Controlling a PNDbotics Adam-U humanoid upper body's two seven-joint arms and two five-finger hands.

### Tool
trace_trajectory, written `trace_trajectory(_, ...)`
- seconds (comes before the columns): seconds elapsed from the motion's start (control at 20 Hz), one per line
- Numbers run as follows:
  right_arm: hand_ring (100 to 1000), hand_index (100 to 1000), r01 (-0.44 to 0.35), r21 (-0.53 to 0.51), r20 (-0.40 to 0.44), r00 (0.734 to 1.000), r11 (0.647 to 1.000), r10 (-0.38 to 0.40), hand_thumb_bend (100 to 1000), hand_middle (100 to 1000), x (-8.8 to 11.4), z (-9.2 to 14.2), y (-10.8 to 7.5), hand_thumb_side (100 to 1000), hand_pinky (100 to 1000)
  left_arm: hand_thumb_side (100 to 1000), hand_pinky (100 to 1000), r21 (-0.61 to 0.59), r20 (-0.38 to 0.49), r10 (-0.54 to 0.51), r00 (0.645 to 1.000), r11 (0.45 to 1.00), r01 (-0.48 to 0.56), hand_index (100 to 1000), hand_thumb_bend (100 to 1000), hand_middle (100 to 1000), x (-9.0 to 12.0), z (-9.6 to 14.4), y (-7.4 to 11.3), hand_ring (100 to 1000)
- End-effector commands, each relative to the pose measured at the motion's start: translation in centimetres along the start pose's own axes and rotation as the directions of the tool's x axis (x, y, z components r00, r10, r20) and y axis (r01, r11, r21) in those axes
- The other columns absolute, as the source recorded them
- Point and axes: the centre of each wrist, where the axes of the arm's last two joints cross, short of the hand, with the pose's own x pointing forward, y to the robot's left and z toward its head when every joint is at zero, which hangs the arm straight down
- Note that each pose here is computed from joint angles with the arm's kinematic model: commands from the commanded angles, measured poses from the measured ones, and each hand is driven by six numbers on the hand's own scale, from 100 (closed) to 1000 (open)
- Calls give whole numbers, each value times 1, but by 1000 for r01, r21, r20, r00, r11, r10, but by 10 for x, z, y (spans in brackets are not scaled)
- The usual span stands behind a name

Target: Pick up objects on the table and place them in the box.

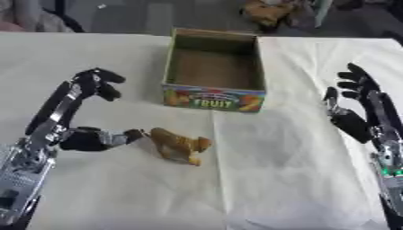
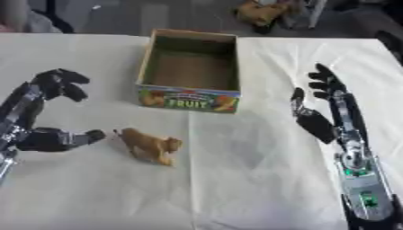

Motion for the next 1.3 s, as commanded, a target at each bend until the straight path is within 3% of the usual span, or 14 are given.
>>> trace_trajectory(0.05, 837, 1000, -8, -7, 33, 999, 1000, 8, 100, 837, 7, -4, -7, 409, 811, 100, 629, -83, 33, -79, 996, 993, 82, 774, 736, 706, 7, -12, 5, 629)
trace_trajectory(0.75, 838, 1000, -3, 2, 43, 999, 1000, 3, 100, 837, 9, -6, -5, 407, 810, 100, 625, -359, 153, -251, 956, 887, 291, 767, 770, 691, 5, -59, -19, 623)
trace_trajectory(1.3, 838, 1000, 3, 2, 39, 999, 1000, -3, 100, 835, 8, -5, -5, 419, 809, 100, 620, -441, 169, -261, 950, 842, 310, 743, 745, 662, -7, -65, -33, 612)
